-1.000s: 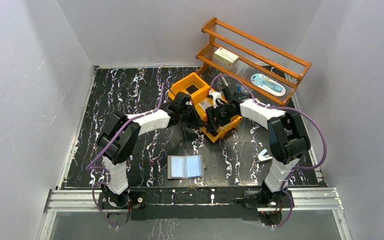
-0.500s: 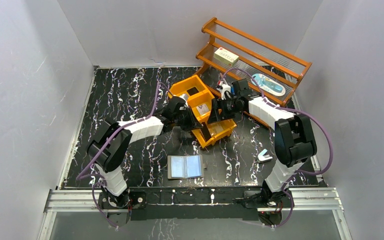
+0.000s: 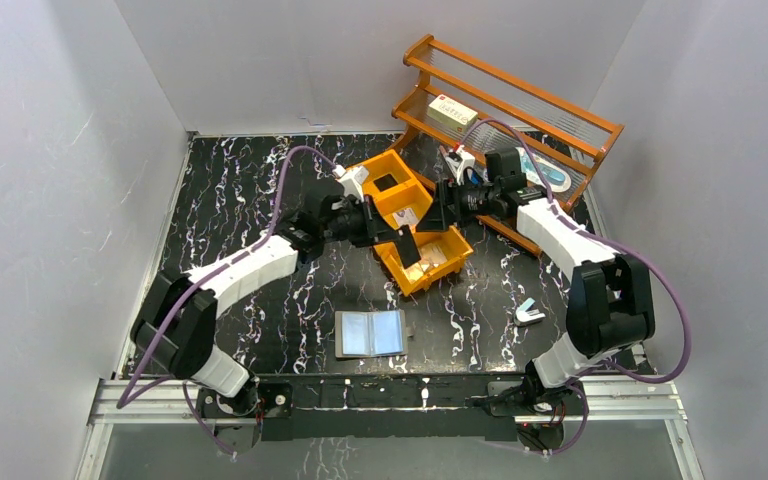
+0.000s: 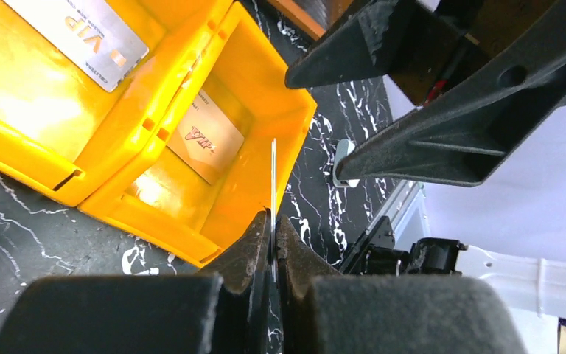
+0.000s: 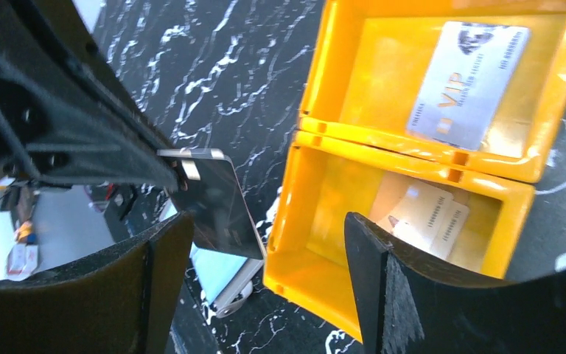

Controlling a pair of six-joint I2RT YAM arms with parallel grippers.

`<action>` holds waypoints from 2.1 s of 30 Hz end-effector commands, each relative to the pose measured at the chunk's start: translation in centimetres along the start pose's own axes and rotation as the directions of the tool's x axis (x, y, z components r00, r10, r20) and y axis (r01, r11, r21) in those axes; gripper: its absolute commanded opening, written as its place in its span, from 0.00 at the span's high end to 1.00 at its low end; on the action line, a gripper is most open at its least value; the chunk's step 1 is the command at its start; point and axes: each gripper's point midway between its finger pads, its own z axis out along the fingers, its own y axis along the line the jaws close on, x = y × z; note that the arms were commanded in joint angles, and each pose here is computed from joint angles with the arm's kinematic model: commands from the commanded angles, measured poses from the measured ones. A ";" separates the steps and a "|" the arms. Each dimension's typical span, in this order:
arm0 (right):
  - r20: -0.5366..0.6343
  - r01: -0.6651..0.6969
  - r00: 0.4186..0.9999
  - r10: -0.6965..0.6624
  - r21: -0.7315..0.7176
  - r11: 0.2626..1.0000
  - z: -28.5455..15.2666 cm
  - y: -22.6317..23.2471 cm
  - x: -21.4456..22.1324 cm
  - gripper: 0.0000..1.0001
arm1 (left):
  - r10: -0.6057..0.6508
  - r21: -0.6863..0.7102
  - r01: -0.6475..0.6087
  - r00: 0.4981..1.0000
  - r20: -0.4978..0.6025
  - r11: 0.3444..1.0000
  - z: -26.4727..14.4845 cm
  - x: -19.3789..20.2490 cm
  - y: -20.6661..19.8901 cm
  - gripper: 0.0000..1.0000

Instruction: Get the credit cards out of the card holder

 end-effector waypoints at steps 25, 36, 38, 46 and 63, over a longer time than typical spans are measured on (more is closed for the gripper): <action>0.044 -0.025 0.998 0.045 -0.383 0.923 -1.9 7.7 0.1 0.49 | 0.052 0.431 -0.035 0.998 -0.029 0.901 -4.4 -2.4 -6.6 1.00; 0.034 -0.031 0.998 0.049 -0.388 0.921 -1.9 7.2 0.6 0.84 | 0.035 0.411 -0.027 0.999 -0.012 0.911 -5.2 -2.9 -5.5 0.87; 0.036 -0.025 0.998 0.042 -0.393 0.919 -2.0 7.3 0.7 0.85 | 0.037 0.413 -0.030 0.999 -0.010 0.910 -5.3 -3.0 -5.5 0.82; 0.032 -0.002 0.999 0.017 -0.422 0.907 -2.4 7.9 1.0 0.85 | 0.068 0.452 -0.041 0.997 -0.043 0.891 -5.0 -3.6 -6.2 0.69; 0.025 0.018 1.000 -0.008 -0.439 0.898 -2.7 8.2 1.1 0.86 | 0.124 0.463 -0.043 0.981 -0.146 0.885 -3.9 -3.1 -5.8 0.93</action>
